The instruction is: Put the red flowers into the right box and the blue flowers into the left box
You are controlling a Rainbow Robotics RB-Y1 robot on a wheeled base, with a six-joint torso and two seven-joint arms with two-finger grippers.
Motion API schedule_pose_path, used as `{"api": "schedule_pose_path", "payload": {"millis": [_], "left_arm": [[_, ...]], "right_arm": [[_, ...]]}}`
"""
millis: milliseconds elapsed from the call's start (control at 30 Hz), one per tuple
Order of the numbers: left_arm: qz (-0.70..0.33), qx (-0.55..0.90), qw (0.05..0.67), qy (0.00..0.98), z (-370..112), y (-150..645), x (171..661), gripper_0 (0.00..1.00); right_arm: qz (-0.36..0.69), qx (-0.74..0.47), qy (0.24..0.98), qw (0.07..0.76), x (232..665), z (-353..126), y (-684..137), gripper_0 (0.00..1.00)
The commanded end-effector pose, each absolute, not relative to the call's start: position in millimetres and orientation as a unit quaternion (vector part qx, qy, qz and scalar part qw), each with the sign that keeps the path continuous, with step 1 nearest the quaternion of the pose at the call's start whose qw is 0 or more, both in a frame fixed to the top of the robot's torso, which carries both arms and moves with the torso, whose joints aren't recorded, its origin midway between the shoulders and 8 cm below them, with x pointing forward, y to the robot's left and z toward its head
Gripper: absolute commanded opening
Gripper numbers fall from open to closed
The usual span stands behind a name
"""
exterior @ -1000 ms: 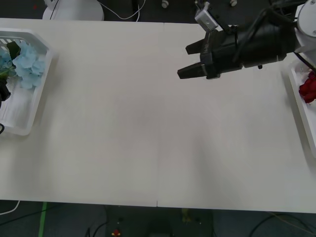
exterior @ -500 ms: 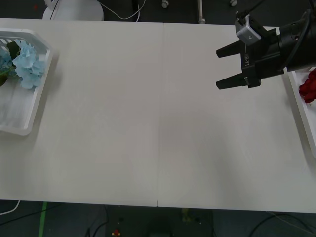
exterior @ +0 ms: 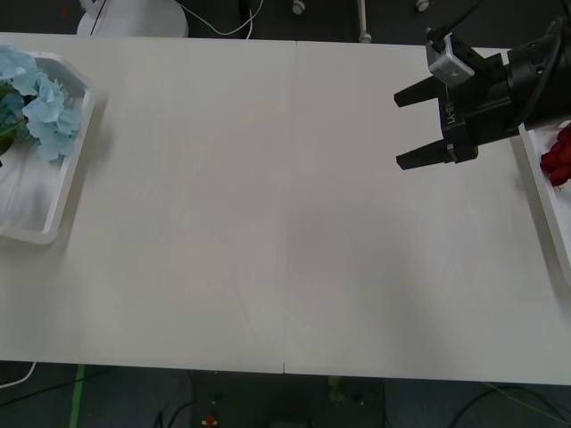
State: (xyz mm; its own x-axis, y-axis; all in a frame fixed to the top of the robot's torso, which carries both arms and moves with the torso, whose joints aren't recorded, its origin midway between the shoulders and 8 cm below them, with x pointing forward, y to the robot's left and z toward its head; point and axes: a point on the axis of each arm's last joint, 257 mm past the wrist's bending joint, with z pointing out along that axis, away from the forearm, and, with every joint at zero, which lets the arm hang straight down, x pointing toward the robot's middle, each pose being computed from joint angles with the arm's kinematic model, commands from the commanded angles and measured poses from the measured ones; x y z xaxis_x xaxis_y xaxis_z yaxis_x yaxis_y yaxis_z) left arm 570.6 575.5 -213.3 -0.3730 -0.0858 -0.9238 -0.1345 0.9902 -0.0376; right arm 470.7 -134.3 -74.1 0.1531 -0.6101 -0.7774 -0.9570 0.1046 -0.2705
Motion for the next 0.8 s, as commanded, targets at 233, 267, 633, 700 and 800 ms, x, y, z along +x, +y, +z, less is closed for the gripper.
{"api": "schedule_pose_path", "payload": {"millis": [233,267,633,700,800], "left_arm": [[-0.071,-0.102,0.566,0.815,-83,532,576,0.96],[-0.088,-0.095,0.562,0.817,-75,515,576,0.96],[-0.277,0.100,0.521,0.801,-48,323,552,1.00],[-0.306,0.154,0.511,0.788,-46,293,538,1.00],[-0.340,0.215,0.499,0.768,-47,257,519,1.00]], "right_arm": [[0.196,-0.637,0.615,0.421,469,-61,-141,1.00],[0.196,-0.637,0.615,0.421,469,-61,-141,1.00],[0.196,-0.637,0.615,0.421,469,-61,-141,1.00],[0.196,-0.637,0.615,0.421,469,-61,-141,1.00],[0.196,-0.637,0.615,0.421,469,-61,-141,1.00]]}}
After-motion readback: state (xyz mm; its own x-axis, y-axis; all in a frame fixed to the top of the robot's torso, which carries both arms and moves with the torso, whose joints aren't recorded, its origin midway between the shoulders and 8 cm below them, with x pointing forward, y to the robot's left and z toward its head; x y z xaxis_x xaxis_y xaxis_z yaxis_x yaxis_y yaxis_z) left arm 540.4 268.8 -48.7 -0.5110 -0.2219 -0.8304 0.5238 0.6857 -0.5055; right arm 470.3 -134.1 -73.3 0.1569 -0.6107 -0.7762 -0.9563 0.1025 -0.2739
